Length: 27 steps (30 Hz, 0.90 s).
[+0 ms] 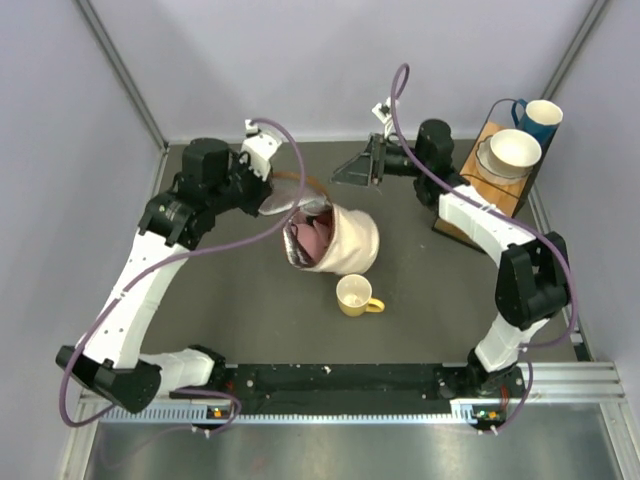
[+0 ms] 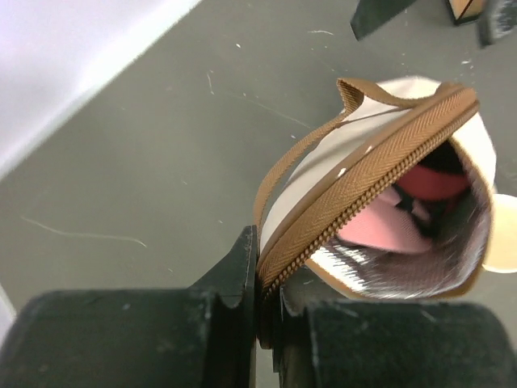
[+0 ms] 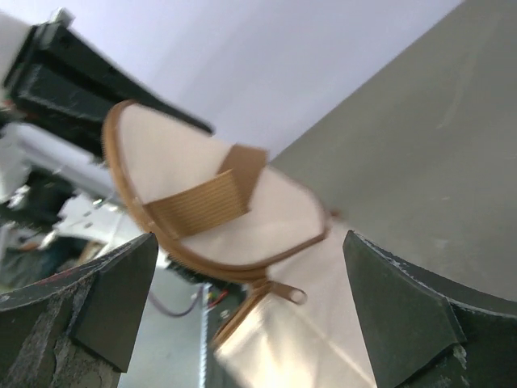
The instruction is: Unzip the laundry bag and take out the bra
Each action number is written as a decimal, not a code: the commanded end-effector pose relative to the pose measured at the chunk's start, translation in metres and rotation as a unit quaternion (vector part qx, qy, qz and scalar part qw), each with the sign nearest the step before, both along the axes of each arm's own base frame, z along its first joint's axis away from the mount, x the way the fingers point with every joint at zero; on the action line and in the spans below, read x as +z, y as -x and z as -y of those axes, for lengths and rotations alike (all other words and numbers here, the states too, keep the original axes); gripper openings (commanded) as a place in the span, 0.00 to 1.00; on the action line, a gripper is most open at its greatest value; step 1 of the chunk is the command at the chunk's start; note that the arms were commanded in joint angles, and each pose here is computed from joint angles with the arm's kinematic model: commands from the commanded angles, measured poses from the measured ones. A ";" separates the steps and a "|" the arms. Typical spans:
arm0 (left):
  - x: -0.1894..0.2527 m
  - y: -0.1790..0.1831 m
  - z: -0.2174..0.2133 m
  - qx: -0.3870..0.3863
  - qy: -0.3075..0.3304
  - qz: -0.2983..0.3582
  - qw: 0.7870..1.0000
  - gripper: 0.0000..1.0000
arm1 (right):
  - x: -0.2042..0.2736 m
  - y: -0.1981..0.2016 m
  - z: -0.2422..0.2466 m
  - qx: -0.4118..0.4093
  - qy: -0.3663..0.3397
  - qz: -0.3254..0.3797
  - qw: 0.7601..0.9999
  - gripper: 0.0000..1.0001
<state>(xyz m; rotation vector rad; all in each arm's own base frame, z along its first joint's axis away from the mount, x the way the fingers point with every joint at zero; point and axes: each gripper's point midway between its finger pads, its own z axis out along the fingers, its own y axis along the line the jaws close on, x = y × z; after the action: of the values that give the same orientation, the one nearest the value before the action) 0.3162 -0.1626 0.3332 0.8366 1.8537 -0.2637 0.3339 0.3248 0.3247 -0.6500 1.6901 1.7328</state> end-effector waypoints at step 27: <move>-0.059 0.040 -0.001 0.211 0.339 -0.308 0.864 0.00 | -0.031 0.005 0.041 -0.258 0.282 0.151 0.912 0.93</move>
<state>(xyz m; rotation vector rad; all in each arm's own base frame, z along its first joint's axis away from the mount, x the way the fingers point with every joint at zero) 0.2661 -0.1460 0.2592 -0.1742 2.3339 -0.7837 0.3493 0.2683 0.3139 -0.4806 1.8892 0.8584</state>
